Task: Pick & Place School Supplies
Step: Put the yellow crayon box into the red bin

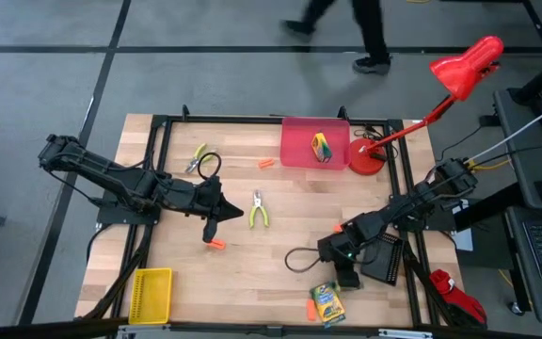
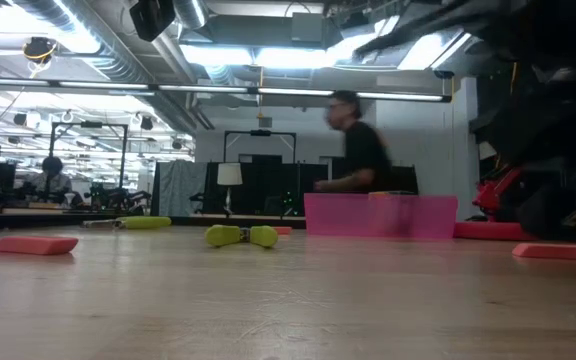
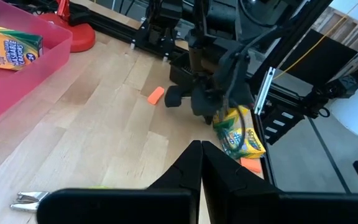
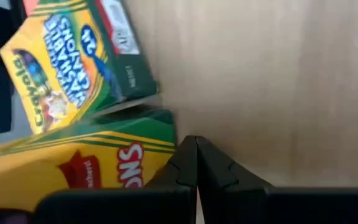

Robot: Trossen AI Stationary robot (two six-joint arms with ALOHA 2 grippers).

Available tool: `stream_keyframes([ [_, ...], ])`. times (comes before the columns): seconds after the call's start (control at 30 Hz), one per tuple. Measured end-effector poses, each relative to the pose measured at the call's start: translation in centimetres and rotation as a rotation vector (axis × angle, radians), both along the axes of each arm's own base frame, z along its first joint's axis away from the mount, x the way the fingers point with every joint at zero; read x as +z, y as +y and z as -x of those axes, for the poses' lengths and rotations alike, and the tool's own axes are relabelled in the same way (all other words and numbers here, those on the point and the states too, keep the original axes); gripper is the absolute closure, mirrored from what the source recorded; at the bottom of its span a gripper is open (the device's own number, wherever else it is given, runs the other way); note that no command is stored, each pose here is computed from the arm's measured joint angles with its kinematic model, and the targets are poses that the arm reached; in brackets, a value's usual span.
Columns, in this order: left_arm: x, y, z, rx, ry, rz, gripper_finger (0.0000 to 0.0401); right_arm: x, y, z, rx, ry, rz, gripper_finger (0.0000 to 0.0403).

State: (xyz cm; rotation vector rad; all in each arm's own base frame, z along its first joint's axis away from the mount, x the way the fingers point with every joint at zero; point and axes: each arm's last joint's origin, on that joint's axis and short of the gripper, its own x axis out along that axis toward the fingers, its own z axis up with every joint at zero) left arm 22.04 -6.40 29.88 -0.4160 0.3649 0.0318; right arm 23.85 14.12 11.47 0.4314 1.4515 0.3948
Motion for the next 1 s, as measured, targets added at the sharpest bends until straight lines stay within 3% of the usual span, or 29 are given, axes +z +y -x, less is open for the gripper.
stream_keyframes([
  [1.0,0.1,0.0,0.0,-0.004,-0.003,0.014,0.0398,0.0,-2.1,-0.8,-0.013,0.007,-0.011,0.0403],
])
